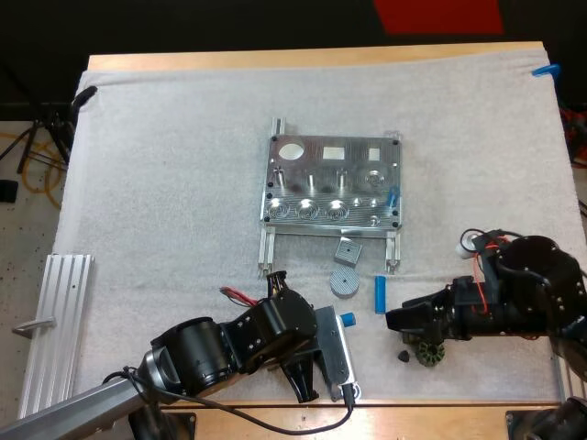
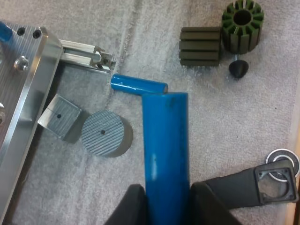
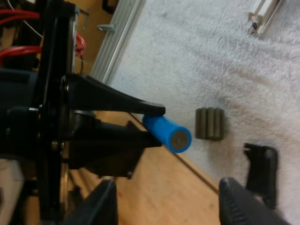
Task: Load cells from right to left
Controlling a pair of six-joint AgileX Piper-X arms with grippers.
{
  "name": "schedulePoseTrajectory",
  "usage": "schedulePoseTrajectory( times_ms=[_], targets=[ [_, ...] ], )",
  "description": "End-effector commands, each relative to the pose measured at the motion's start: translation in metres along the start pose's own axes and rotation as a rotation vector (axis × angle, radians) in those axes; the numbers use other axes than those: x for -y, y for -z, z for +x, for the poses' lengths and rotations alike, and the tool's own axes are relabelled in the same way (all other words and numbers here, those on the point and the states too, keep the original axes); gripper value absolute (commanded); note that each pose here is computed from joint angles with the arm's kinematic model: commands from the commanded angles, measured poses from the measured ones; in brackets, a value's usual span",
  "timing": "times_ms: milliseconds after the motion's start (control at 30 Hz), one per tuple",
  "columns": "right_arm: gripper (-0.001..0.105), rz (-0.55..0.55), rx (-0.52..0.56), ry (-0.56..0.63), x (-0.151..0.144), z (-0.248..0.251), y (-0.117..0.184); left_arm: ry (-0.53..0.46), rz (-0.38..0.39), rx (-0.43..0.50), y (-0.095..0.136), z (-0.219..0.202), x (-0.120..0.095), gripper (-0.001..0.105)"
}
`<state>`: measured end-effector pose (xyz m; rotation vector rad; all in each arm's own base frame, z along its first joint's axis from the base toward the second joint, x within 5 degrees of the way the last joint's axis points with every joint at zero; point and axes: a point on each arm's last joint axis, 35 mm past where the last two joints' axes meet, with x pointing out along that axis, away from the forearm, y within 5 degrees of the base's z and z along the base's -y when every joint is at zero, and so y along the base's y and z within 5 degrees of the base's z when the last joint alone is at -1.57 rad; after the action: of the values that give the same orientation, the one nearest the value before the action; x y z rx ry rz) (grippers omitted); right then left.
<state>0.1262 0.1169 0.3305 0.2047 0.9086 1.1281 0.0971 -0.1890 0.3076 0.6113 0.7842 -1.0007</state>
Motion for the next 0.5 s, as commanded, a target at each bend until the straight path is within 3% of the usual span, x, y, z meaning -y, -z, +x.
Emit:
schedulePoseTrajectory(
  times_ms=[0,467],
  targets=[
    [0.049,0.022,0.006,-0.021,0.001,0.003,0.000,0.003,0.000,0.022,-0.002,-0.003,0.000,0.000],
    [0.049,0.074,-0.066,-0.097,0.022,0.035,-0.009,0.011,0.013,0.042,-0.004,-0.003,0.000,0.000]
  ],
)
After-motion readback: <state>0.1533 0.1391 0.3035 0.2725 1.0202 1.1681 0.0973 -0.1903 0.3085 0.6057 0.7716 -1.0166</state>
